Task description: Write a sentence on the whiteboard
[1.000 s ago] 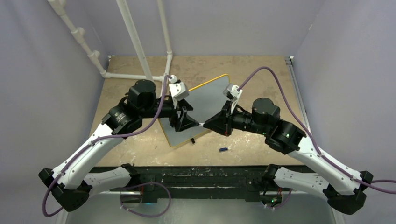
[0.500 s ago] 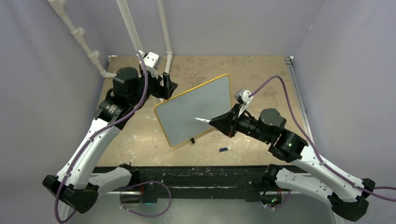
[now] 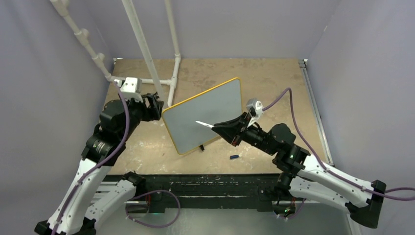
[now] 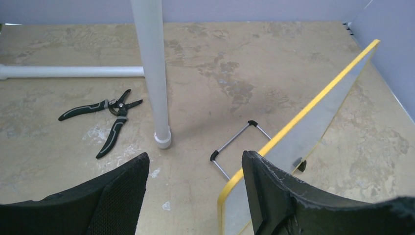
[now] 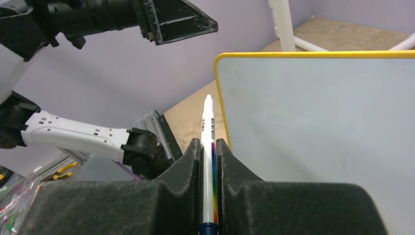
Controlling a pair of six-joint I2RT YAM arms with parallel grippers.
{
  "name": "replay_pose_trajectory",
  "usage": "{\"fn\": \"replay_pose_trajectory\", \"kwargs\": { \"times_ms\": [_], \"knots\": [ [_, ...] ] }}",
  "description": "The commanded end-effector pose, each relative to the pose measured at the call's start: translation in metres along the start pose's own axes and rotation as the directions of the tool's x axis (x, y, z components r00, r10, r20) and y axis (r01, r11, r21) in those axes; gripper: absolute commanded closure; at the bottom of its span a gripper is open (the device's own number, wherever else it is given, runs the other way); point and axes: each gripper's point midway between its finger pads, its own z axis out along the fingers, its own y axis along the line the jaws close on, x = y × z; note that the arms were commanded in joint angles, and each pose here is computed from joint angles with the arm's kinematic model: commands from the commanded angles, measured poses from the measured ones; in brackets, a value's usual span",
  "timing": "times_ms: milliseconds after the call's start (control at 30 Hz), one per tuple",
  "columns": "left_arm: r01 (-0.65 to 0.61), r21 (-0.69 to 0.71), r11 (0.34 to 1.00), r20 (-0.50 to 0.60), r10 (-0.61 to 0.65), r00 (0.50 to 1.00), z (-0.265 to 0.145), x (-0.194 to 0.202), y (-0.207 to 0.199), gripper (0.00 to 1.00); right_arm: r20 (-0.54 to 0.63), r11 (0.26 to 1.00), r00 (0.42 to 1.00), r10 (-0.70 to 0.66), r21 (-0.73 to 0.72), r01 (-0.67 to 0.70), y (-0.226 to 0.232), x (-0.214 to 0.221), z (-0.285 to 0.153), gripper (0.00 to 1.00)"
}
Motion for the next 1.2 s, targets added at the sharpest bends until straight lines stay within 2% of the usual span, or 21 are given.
{"fn": "replay_pose_trajectory", "kwargs": {
  "times_ms": [0,133,300,500,833,1167],
  "knots": [
    [0.018,0.066,0.998,-0.017,-0.017,1.000,-0.012,0.011,-0.008,0.31,0.127,1.000,0.992,-0.002,-0.007,0.003,0.009,-0.017,0.014,1.00],
    [0.016,0.161,0.987,-0.048,-0.009,0.999,-0.012,0.025,-0.023,0.37,0.153,1.000,0.988,0.005,0.028,-0.009,0.013,-0.011,0.027,1.00],
    [0.017,0.235,0.972,-0.077,0.001,0.997,-0.008,0.040,-0.035,0.52,0.147,0.994,0.989,0.014,0.103,-0.029,0.013,0.005,0.049,1.00],
    [-0.002,0.228,0.974,-0.106,0.027,0.994,-0.001,0.057,-0.031,0.62,0.136,0.990,0.991,0.020,0.133,-0.038,0.016,0.021,0.070,1.00],
    [-0.050,0.215,0.975,-0.069,0.066,0.995,-0.003,0.062,-0.024,0.81,0.133,0.976,0.991,-0.010,0.216,-0.019,0.009,0.035,0.095,1.00],
    [-0.086,0.220,0.972,-0.085,0.106,0.991,0.001,0.075,-0.021,0.94,0.148,0.968,0.988,-0.035,0.250,-0.004,0.006,0.035,0.105,1.00]
  ]
}}
